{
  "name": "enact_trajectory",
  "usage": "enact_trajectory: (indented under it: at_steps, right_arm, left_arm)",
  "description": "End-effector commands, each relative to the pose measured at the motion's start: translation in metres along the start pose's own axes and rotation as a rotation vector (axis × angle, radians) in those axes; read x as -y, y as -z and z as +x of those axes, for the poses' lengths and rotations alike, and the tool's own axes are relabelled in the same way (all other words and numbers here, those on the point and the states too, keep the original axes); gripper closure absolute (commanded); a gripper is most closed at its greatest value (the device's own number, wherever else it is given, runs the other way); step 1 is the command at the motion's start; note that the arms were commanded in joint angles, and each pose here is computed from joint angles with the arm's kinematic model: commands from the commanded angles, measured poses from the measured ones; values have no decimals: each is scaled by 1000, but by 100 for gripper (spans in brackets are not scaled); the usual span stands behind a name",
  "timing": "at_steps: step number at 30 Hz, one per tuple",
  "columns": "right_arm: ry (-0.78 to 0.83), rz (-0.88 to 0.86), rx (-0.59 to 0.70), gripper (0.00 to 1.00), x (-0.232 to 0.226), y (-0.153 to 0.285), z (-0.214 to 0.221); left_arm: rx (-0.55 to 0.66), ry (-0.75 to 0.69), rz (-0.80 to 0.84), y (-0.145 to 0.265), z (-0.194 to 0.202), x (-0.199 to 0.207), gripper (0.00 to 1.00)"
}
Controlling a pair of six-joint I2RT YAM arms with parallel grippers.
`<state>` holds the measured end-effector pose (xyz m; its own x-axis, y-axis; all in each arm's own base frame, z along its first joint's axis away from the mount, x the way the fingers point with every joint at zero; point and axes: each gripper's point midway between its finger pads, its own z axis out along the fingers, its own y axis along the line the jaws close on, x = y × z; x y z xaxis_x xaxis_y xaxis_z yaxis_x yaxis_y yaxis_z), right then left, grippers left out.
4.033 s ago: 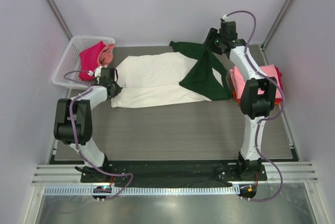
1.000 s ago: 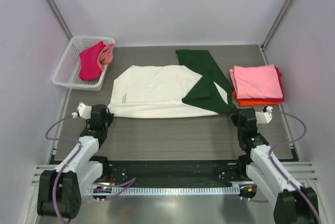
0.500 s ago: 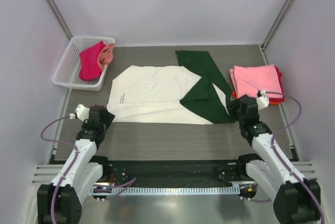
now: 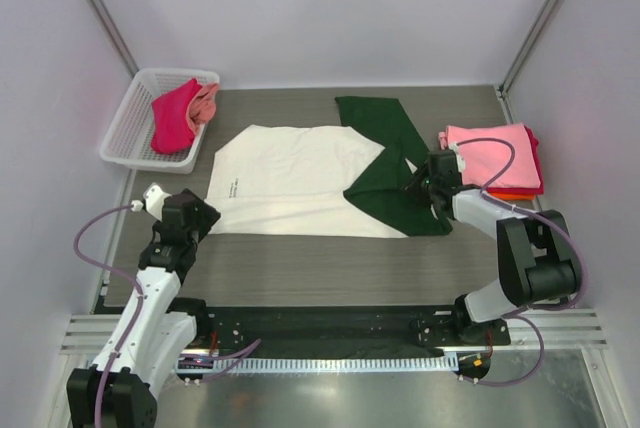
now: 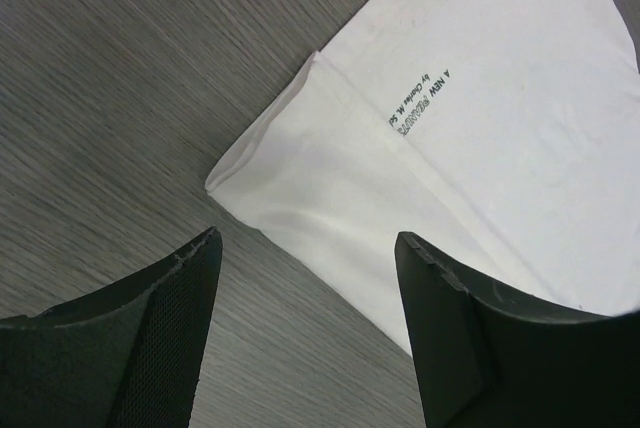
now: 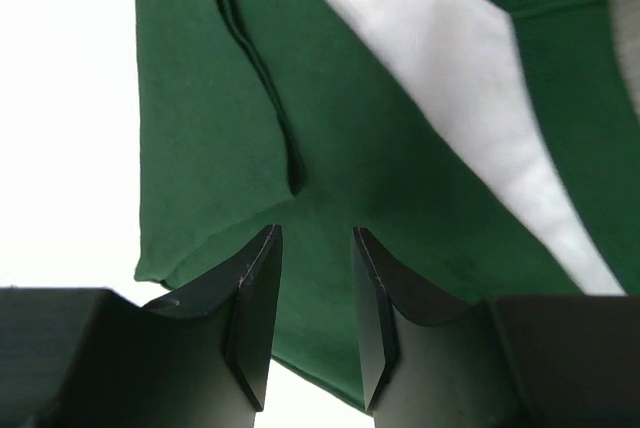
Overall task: Fold and stack the t-shirts
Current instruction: Fold the tshirt
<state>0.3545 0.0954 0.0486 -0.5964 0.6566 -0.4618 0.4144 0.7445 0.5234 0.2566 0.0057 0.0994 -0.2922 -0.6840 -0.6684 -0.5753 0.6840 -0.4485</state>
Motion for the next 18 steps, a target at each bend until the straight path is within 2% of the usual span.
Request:
enact_trajectory:
  at_steps: [1,14,16,18]
  right_arm:
    - [22,-108,41,60,-40,-5,-20]
    - [3,-43,52,61,-34,-37,-14]
    - [-1,-45,44,64,-35,-41,-12]
    - [-4,-49,45,75,-36,-42,-13]
  left_arm:
    - [24,-27,46,1,-10,12,29]
    - [13,-31,65,2,-9,16,29]
    - [18,-25,72,3,-10,17,29]
    - [19,-23,75,4,-10,17,29]
